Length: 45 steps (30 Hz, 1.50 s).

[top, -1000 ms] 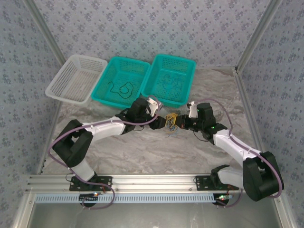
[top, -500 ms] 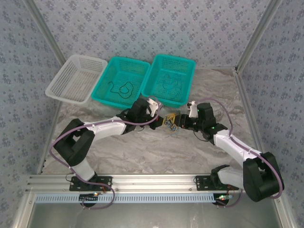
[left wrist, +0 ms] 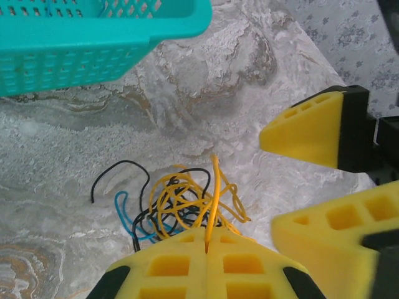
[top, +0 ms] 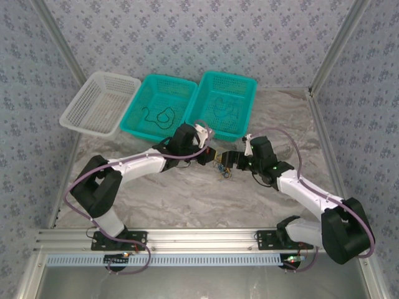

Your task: Untangle the cables

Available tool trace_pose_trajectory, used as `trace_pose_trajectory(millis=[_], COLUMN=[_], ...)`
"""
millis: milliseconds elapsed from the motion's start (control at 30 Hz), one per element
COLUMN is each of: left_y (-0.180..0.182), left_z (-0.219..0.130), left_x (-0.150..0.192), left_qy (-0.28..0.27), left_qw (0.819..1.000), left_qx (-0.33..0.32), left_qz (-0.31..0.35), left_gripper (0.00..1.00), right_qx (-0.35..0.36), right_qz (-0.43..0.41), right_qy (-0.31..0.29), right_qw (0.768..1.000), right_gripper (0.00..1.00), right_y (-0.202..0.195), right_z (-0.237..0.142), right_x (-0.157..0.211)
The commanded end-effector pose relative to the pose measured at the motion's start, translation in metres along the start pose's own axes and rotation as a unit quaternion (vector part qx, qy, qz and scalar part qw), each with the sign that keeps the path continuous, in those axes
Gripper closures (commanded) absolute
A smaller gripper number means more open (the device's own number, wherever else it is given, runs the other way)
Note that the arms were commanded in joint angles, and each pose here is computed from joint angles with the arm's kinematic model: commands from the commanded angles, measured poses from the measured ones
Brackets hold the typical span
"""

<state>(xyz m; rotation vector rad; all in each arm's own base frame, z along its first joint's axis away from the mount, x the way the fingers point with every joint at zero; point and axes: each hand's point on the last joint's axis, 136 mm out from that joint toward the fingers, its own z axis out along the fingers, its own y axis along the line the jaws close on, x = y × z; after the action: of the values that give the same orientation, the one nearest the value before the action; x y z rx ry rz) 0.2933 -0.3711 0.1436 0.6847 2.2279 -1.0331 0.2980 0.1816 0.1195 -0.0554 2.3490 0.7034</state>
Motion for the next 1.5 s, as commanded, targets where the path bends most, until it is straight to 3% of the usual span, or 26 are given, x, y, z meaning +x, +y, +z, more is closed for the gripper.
trace_pose_trajectory(millis=[0,67,133,567,900,1467], left_y=[-0.014,-0.015,-0.015,-0.022,-0.022,-0.008], left_z=[-0.010,-0.011,-0.012,-0.017,-0.021,-0.038], left_x=[-0.017,-0.018,-0.018,-0.023,-0.029,-0.051], left_qy=[-0.012,-0.014,-0.015,-0.033,-0.050,-0.091], left_qw=[1.000,1.000,1.000,0.999,0.998,0.993], left_qx=[0.019,0.020,0.020,0.037,0.039,0.011], left_qz=[0.000,-0.002,-0.004,-0.014,-0.021,-0.070], left_gripper=[1.00,1.00,1.00,1.00,1.00,1.00], right_qx=[0.021,0.031,0.026,0.004,0.036,0.123], right_qz=[0.004,0.017,0.017,0.020,0.015,-0.005], right_qy=[-0.054,-0.073,-0.085,-0.094,-0.092,-0.026], right_qw=[0.998,0.997,0.996,0.995,0.995,0.992], right_gripper=[0.19,0.30,0.33,0.38,0.45,0.54], right_y=[0.002,0.002,0.006,0.017,0.007,-0.017], right_z=[0.004,0.007,0.010,0.042,0.064,0.087], right_x=[-0.030,-0.034,-0.037,-0.036,-0.020,0.025])
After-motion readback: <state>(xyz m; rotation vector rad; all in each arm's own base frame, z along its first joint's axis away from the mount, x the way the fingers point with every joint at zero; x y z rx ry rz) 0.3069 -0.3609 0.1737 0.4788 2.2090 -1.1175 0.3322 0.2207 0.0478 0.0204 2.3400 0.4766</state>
